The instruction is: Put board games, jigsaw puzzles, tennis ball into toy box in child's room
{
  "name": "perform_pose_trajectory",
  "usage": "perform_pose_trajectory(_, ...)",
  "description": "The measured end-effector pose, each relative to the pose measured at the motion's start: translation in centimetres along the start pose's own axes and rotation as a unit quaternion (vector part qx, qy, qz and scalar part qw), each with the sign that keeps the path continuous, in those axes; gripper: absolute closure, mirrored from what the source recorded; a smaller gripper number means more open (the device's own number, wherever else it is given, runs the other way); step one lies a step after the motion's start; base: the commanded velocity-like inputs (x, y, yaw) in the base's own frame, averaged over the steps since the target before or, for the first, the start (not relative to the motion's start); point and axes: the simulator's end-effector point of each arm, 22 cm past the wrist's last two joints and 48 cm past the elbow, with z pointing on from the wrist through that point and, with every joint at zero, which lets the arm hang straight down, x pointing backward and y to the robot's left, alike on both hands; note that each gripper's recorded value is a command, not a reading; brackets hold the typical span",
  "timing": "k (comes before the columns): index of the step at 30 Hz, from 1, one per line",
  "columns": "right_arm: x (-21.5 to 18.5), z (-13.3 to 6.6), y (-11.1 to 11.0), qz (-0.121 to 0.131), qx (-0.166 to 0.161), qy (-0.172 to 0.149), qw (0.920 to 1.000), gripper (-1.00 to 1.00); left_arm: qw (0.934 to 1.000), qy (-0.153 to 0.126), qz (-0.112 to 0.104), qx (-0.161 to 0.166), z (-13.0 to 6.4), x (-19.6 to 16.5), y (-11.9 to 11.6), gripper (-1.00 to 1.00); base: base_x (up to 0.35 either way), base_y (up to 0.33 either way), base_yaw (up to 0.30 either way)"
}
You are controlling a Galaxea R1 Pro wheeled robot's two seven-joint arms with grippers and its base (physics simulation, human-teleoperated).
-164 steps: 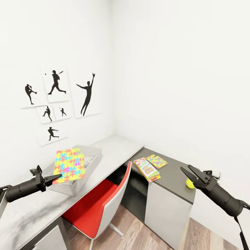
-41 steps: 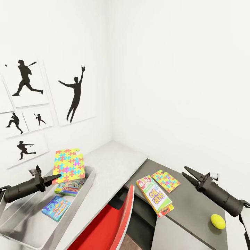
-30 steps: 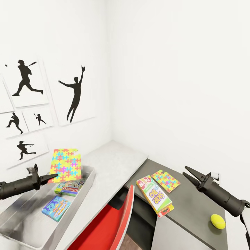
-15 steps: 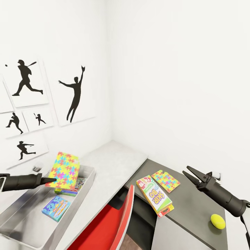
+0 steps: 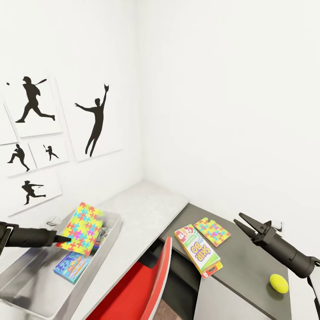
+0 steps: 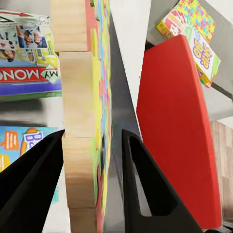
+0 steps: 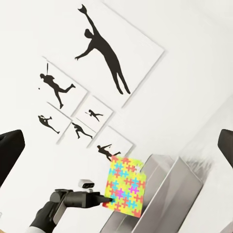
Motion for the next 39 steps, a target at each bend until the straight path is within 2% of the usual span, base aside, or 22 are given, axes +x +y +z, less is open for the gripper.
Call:
perform_pose_trajectory(5, 0.0, 0.0, 0.0, 0.0, 0.0, 0.0, 1.0, -1.0, 0.9987, 0.034, 0.001, -0.037, -0.2, 1.5, 1.7, 1.0, 0.0, 0.0, 0.0)
perform_pose_trajectory(8, 0.0, 0.0, 0.0, 0.0, 0.0, 0.0, 1.0, -1.0, 0.9981, 0.043, 0.001, -0.045, -0.2, 1.9, 2.0, 1.0, 0.0, 0.0, 0.0)
perform_pose_trajectory(27, 0.0, 0.0, 0.0, 0.0, 0.0, 0.0, 1.0, -1.0, 0.9977, 0.047, 0.003, -0.048, -0.2, 2.1, 2.2, 1.0, 0.0, 0.0, 0.0)
perform_pose_trajectory(30, 0.0, 0.0, 0.0, 0.0, 0.0, 0.0, 1.0, -1.0, 0.9977, 0.048, 0.014, -0.047, -0.2, 2.1, 2.1, 1.0, 0.0, 0.0, 0.0)
perform_pose_trajectory(31, 0.0, 0.0, 0.0, 0.0, 0.0, 0.0, 1.0, -1.0, 0.9976, 0.048, 0.019, -0.047, -0.1, 2.1, 2.1, -1.0, 0.0, 0.0, 0.0)
perform_pose_trajectory(34, 0.0, 0.0, 0.0, 0.0, 0.0, 0.0, 1.0, -1.0, 0.9974, 0.048, 0.027, -0.046, -0.1, 2.1, 2.1, -1.0, 0.0, 0.0, 0.0)
perform_pose_trajectory(39, 0.0, 0.0, 0.0, 0.0, 0.0, 0.0, 1.0, -1.0, 0.9974, 0.048, 0.029, -0.046, -0.1, 2.1, 2.1, -1.0, 0.0, 0.0, 0.0)
